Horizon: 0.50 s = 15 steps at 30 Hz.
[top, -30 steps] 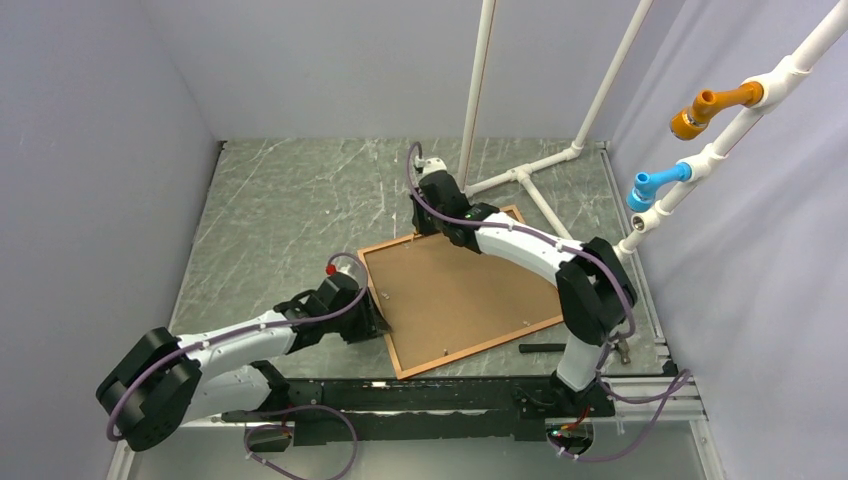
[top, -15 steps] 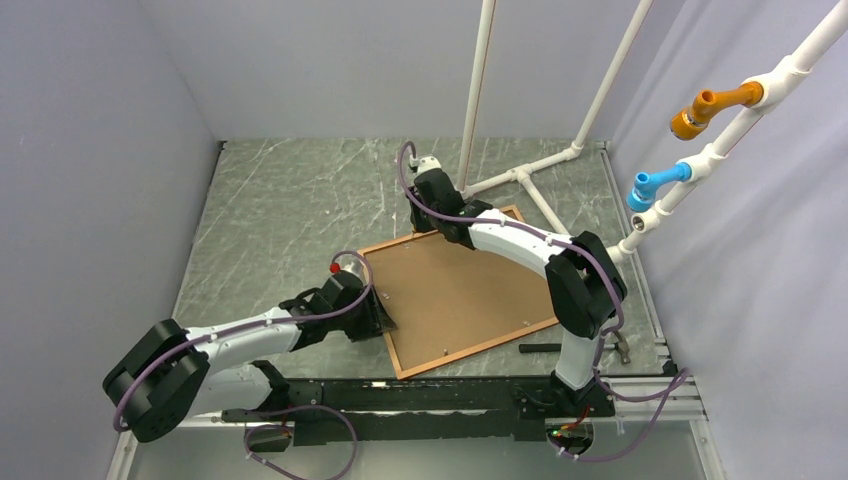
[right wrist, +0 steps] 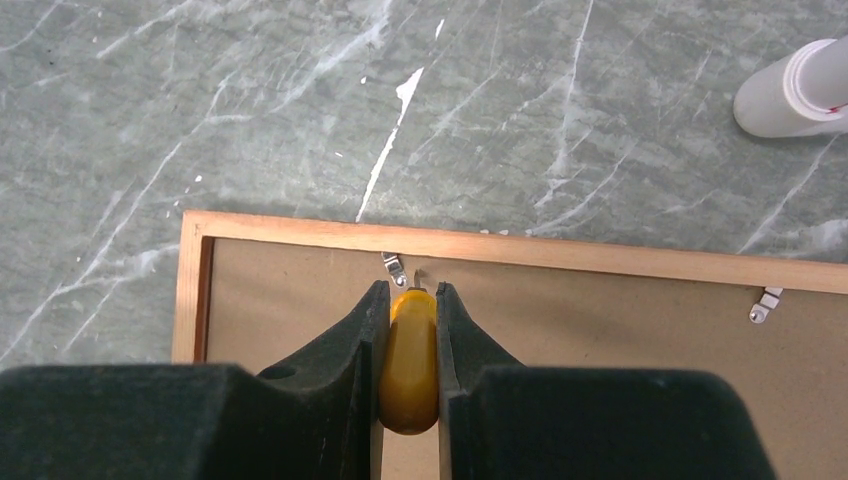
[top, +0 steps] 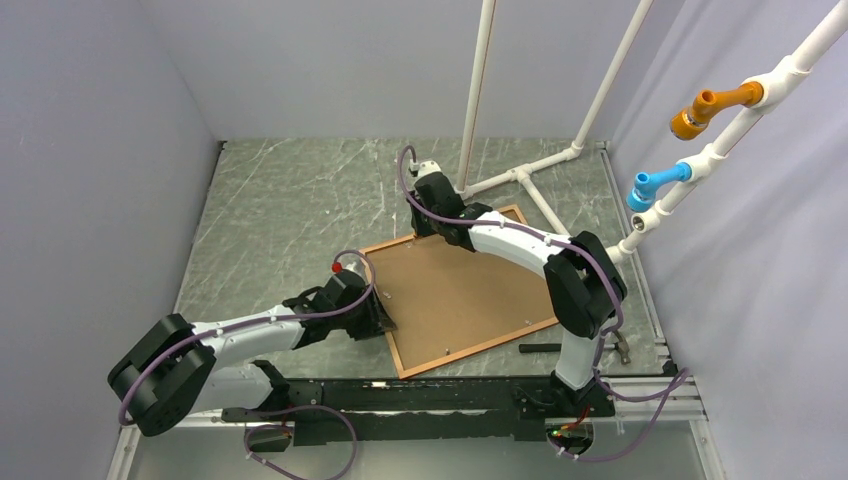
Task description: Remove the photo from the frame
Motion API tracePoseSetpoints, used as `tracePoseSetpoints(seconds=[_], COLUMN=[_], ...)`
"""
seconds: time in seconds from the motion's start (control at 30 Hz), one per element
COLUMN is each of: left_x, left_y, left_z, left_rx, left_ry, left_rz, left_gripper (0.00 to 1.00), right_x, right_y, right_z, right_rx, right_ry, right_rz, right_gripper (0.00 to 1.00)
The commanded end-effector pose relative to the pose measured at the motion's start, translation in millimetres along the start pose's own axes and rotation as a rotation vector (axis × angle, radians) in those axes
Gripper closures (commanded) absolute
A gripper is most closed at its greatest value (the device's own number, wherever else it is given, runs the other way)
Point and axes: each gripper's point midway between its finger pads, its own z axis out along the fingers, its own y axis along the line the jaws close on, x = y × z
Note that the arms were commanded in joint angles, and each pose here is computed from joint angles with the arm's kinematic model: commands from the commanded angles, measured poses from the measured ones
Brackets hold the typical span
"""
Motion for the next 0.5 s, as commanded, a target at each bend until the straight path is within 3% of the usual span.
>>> tracePoseSetpoints(seconds=[0.0, 0.47], left_x=[5, 6], left_y=[19, 25], left_z=[3, 4], left_rx=[-0.070, -0.087], left_ry=[0.001, -0.001], left_rz=[0.012, 0.016], left_gripper=[0.56, 0.56], right_x=[-11, 5], right_y=[2, 42], right_z=[1, 2], right_rx=[-0.012, -0.224], right_ry=[-0.044, 0.000], right_rz=[0.002, -0.037], right_gripper=[1.00, 1.00])
